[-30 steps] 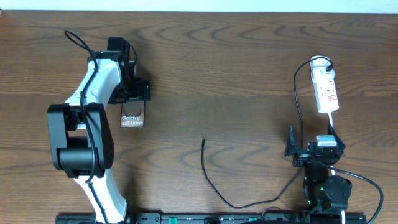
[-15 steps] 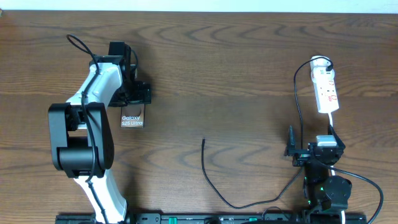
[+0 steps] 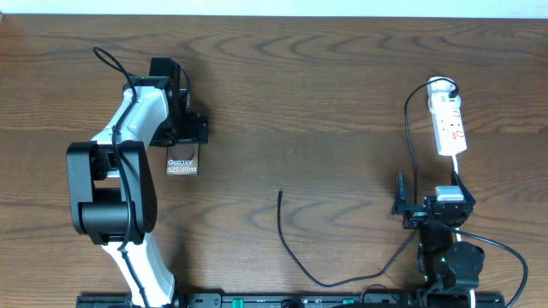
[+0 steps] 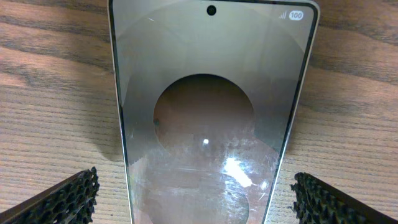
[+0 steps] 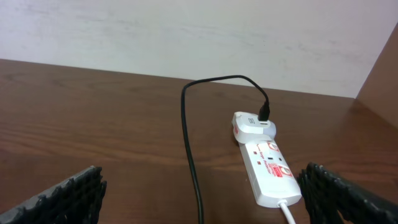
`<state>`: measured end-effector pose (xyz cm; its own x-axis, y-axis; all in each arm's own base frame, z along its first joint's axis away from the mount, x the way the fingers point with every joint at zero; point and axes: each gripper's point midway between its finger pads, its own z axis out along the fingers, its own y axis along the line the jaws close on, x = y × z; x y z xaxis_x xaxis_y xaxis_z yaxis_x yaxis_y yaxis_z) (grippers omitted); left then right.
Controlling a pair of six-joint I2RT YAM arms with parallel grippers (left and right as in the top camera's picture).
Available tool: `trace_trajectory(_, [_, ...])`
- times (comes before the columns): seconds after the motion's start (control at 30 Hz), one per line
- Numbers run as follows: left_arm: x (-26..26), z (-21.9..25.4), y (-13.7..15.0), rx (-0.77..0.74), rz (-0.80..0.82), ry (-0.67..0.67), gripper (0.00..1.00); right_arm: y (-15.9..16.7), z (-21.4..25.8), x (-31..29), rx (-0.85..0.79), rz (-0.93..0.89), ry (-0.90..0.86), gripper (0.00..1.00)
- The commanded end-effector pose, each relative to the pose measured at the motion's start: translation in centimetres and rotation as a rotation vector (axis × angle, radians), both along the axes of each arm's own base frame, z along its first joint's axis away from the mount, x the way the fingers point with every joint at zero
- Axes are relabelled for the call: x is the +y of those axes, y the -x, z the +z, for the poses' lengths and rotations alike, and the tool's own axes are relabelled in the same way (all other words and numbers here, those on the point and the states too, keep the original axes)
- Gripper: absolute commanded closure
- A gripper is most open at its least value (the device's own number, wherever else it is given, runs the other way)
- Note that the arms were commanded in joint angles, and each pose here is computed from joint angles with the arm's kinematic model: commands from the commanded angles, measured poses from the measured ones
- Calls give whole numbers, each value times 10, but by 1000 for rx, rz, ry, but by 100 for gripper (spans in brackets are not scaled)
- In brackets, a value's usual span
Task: Plug charger to phone and switch on socket
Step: 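Lower the left gripper and close it on the phone's sides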
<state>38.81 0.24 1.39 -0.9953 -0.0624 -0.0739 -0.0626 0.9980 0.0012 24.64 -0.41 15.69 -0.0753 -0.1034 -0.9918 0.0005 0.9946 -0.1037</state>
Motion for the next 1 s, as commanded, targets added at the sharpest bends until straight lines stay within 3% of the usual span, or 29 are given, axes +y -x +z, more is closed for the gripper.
trace_trajectory(0.0, [2, -5, 5, 14, -15, -10, 2, 0, 0, 1, 0, 4, -8, 1])
trace_trajectory(0.97, [2, -15, 10, 16, -41, -12, 2, 0, 0, 1, 0, 3, -8, 1])
